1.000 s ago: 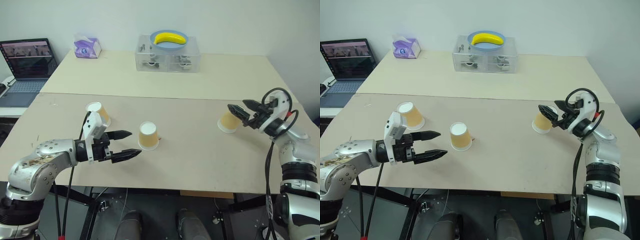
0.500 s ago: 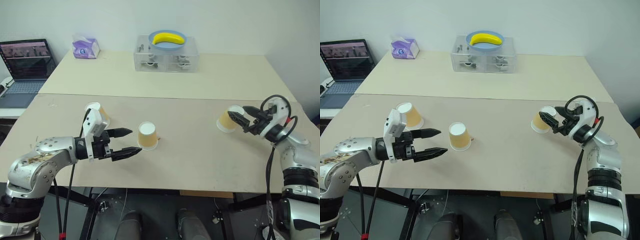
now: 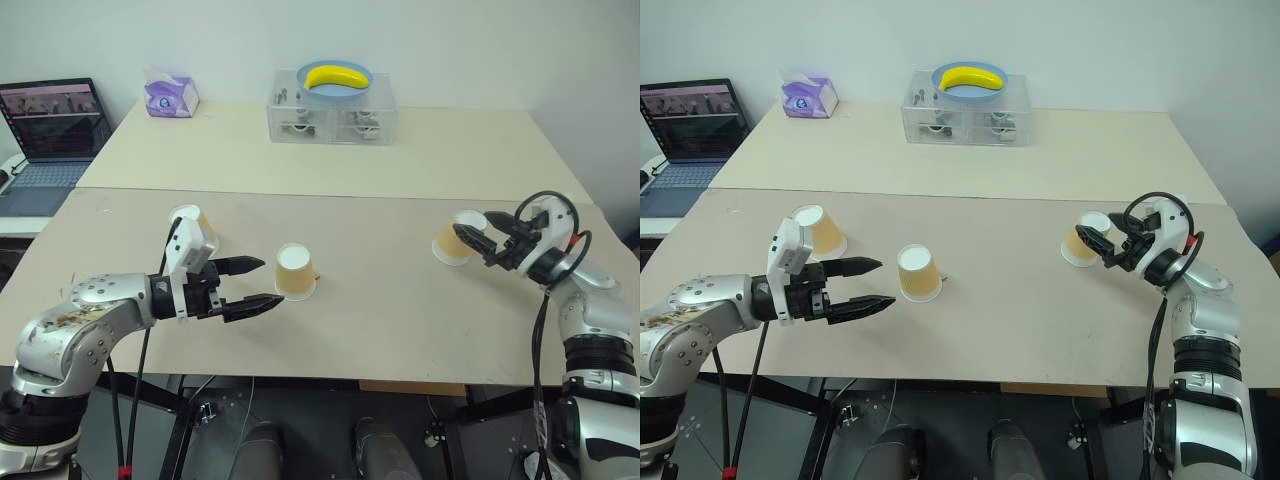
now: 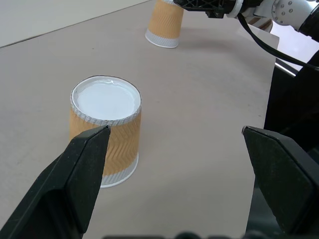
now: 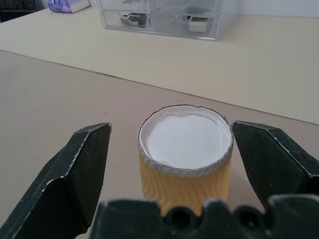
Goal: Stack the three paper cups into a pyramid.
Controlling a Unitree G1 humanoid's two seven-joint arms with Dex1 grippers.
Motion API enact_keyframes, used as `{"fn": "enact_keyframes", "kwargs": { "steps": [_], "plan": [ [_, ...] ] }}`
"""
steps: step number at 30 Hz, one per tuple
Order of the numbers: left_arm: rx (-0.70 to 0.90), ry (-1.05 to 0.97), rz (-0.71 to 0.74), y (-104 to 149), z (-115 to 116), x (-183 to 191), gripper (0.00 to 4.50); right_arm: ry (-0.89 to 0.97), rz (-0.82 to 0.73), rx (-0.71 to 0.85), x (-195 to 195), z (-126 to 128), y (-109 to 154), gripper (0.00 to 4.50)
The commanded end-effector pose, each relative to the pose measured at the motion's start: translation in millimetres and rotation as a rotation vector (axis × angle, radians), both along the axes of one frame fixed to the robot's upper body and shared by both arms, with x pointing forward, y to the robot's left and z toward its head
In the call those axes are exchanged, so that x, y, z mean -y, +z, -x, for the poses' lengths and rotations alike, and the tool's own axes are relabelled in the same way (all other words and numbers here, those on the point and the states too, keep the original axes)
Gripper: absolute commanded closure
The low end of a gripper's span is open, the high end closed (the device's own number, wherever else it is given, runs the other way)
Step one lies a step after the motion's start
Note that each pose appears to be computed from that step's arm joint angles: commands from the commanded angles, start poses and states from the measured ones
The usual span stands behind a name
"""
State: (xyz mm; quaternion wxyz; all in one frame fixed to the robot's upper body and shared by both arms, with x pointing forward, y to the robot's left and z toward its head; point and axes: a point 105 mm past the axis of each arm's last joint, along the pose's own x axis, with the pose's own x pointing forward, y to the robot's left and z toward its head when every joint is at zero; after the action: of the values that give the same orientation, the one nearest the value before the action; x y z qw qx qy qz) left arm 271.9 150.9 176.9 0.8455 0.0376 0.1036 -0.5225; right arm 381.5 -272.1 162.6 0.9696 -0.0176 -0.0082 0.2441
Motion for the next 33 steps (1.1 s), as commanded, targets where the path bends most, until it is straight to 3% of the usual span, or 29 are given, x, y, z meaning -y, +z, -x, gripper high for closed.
{"fn": "enact_keyframes", "kwargs": {
  "steps": [1, 11, 28, 31, 33],
  "plan": [
    [0.032, -0.001, 0.016, 8.4, 0.6, -0.3, 0.00, 0.020, 0.045, 0.043, -6.4, -1.7, 8.4, 0.03],
    [0.028, -0.003, 0.019, 8.0, 1.5, 0.3, 0.00, -0.019, 0.152, 0.076, 1.0, -3.1, 10.1, 0.03],
    [0.030, -0.007, 0.019, 8.7, -0.1, 1.3, 0.00, -0.053, 0.099, 0.105, 3.9, -8.5, 17.0, 0.03],
    [0.032, -0.005, 0.021, 9.1, -0.4, 1.2, 0.00, -0.053, 0.100, 0.100, 3.8, -9.0, 16.2, 0.70],
    [0.034, -0.002, 0.021, 9.6, -0.6, 0.6, 0.00, -0.048, 0.101, 0.098, 3.8, -8.4, 15.5, 1.38]
  ]
}}
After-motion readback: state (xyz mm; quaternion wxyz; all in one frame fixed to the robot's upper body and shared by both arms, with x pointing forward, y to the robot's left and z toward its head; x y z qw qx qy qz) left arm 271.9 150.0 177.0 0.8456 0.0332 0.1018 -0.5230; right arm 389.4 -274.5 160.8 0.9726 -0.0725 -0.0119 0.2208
